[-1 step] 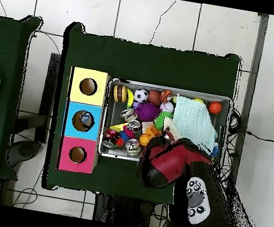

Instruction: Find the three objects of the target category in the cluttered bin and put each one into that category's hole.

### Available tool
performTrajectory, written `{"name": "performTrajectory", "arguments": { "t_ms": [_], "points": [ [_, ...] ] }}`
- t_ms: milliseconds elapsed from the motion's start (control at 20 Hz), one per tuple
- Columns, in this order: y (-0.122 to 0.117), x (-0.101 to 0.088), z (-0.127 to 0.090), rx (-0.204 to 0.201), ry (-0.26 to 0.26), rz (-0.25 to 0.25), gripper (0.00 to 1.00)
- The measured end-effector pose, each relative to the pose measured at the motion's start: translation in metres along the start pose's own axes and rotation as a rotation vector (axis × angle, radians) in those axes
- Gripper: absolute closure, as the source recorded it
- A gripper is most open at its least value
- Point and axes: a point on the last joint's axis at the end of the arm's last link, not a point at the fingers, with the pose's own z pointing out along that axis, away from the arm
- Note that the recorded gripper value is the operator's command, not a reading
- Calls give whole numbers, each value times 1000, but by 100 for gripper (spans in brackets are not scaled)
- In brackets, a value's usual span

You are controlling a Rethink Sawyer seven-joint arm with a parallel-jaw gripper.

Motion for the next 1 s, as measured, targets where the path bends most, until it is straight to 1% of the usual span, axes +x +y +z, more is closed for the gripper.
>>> {"name": "performTrajectory", "arguments": {
  "t_ms": [100,200,300,400,600,750,850,900,1000],
  "points": [
    [-1,0,2,10,-19,35,0],
    [-6,5,8,22,-38,71,0],
    [-15,14,17,36,-50,97,0],
    [-28,29,30,56,-42,116,0],
    [-42,50,41,80,-9,128,0],
    [-51,62,48,99,18,122,0],
    [-55,66,53,110,29,110,0],
    [-57,65,62,111,20,114,100],
    [-56,65,63,109,18,117,100]
  ]
}}
